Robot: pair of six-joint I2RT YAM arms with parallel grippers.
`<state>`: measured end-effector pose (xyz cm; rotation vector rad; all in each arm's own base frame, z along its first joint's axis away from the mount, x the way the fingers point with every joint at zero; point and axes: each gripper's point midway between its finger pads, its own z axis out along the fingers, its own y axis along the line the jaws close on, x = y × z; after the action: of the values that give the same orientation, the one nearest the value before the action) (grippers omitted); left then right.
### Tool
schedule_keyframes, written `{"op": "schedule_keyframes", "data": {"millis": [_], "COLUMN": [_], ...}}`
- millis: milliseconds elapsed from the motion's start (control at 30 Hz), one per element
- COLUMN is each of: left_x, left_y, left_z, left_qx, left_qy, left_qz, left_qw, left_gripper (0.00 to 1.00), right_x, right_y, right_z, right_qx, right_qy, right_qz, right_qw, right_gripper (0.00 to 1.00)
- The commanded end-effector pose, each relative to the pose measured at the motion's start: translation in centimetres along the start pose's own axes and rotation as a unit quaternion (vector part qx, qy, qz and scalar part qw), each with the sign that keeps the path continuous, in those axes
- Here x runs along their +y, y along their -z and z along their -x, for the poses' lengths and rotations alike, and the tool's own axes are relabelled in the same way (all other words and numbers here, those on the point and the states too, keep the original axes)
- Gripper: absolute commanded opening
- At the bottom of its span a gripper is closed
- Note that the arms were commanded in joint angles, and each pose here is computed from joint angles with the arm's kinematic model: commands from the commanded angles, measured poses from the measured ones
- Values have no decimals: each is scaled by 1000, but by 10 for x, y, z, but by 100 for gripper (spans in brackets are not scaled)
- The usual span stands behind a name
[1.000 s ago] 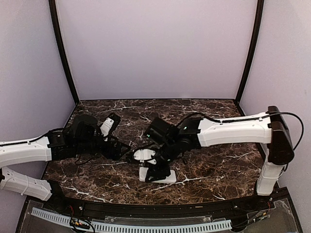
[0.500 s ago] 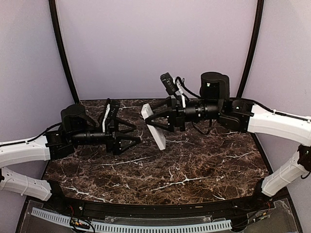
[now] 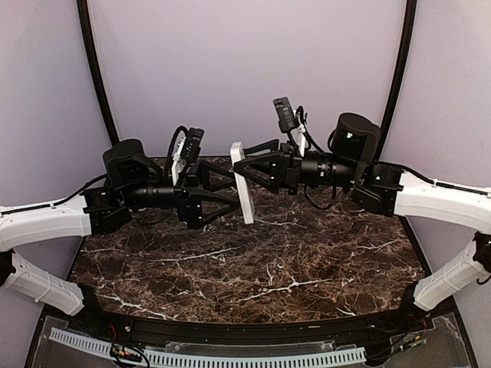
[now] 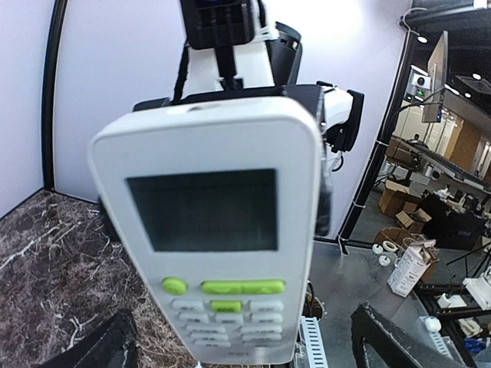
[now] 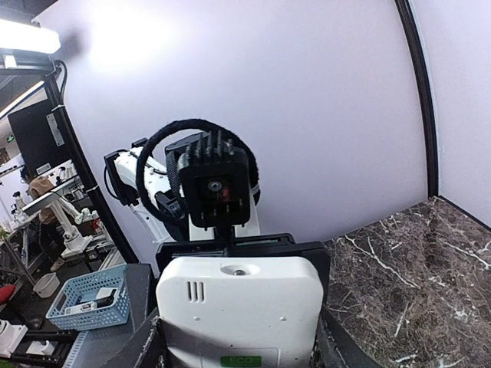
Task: Load the batteries into the remote control
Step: Pass from the right arm to the left
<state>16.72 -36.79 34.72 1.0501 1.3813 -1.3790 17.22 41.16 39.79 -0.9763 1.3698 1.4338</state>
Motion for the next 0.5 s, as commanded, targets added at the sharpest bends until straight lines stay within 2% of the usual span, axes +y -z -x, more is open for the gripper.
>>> {"op": "schedule_keyframes", "data": {"millis": [0, 100, 300, 467], "left_x": [-3, -4, -5, -7], "left_y": [-5, -8, -15, -18], "left_z": [5, 9, 10, 13], "left_qx": [0, -3, 0, -6], "left_qy": [-15, -16, -16, -11], "left_qz": [14, 10, 0, -8], "left_qw": [1000, 1000, 1000, 1000], "left_gripper": [94, 85, 76, 63], "right_x": [6, 4, 6, 7], "right_y": [3, 1, 2, 1], "right_z": [17, 12, 12, 6], "right_qx": [-37, -31, -36, -32], "right_qy": [6, 0, -2, -11], "right_qz": [13, 15, 22, 33], "right_qw": [999, 999, 999, 999], "right_gripper": [20, 19, 19, 19]}}
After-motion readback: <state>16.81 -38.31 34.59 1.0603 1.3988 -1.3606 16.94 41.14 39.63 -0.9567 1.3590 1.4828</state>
